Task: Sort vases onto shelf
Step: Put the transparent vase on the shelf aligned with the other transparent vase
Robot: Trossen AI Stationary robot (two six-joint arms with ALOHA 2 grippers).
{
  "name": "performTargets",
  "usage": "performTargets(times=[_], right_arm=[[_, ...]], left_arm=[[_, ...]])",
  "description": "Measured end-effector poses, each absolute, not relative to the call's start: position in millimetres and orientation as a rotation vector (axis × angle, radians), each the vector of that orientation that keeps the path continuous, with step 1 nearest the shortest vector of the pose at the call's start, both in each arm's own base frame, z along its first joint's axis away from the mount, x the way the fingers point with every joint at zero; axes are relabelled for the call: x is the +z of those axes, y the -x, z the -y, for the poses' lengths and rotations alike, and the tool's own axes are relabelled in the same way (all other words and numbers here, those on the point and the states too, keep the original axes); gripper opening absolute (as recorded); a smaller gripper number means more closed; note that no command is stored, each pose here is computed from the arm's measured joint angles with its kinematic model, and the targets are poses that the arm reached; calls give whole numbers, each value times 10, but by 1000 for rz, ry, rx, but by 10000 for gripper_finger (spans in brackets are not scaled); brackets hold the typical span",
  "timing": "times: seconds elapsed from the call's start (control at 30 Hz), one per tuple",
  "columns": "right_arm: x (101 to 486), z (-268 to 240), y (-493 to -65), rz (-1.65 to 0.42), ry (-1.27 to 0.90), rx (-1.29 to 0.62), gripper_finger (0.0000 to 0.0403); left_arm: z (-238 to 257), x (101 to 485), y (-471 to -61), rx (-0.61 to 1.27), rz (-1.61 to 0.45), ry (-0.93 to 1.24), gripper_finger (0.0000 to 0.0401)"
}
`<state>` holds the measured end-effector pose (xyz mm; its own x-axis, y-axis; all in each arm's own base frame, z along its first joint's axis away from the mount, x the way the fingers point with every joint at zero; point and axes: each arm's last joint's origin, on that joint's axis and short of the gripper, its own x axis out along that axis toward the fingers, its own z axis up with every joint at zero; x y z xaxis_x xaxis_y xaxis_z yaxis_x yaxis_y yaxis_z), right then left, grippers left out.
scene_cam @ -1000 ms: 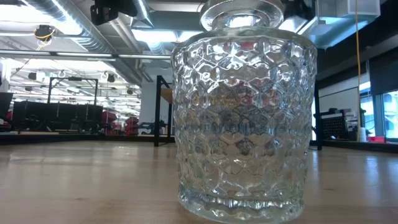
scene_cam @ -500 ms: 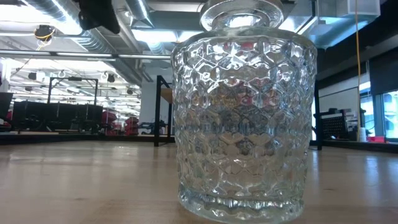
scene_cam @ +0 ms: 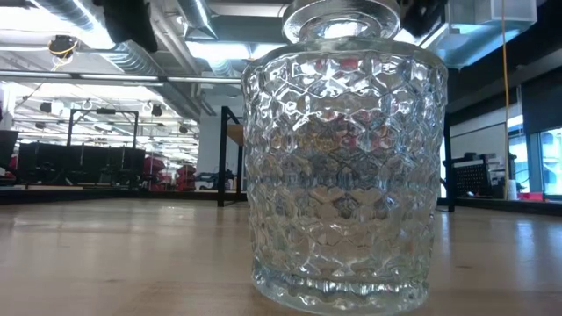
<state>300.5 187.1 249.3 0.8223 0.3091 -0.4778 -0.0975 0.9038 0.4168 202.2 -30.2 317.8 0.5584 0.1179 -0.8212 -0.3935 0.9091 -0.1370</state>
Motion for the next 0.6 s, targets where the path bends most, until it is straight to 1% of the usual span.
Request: performTargets(times=[0.37, 0.6], right_arm=[[2163, -2119, -3333, -627, -205, 292, 221], [1905, -2169, -3403, -694, -107, 306, 221]], left_arm=[[405, 3154, -1964, 284, -982, 307, 0], [462, 3148, -1941, 275, -993, 313, 0]])
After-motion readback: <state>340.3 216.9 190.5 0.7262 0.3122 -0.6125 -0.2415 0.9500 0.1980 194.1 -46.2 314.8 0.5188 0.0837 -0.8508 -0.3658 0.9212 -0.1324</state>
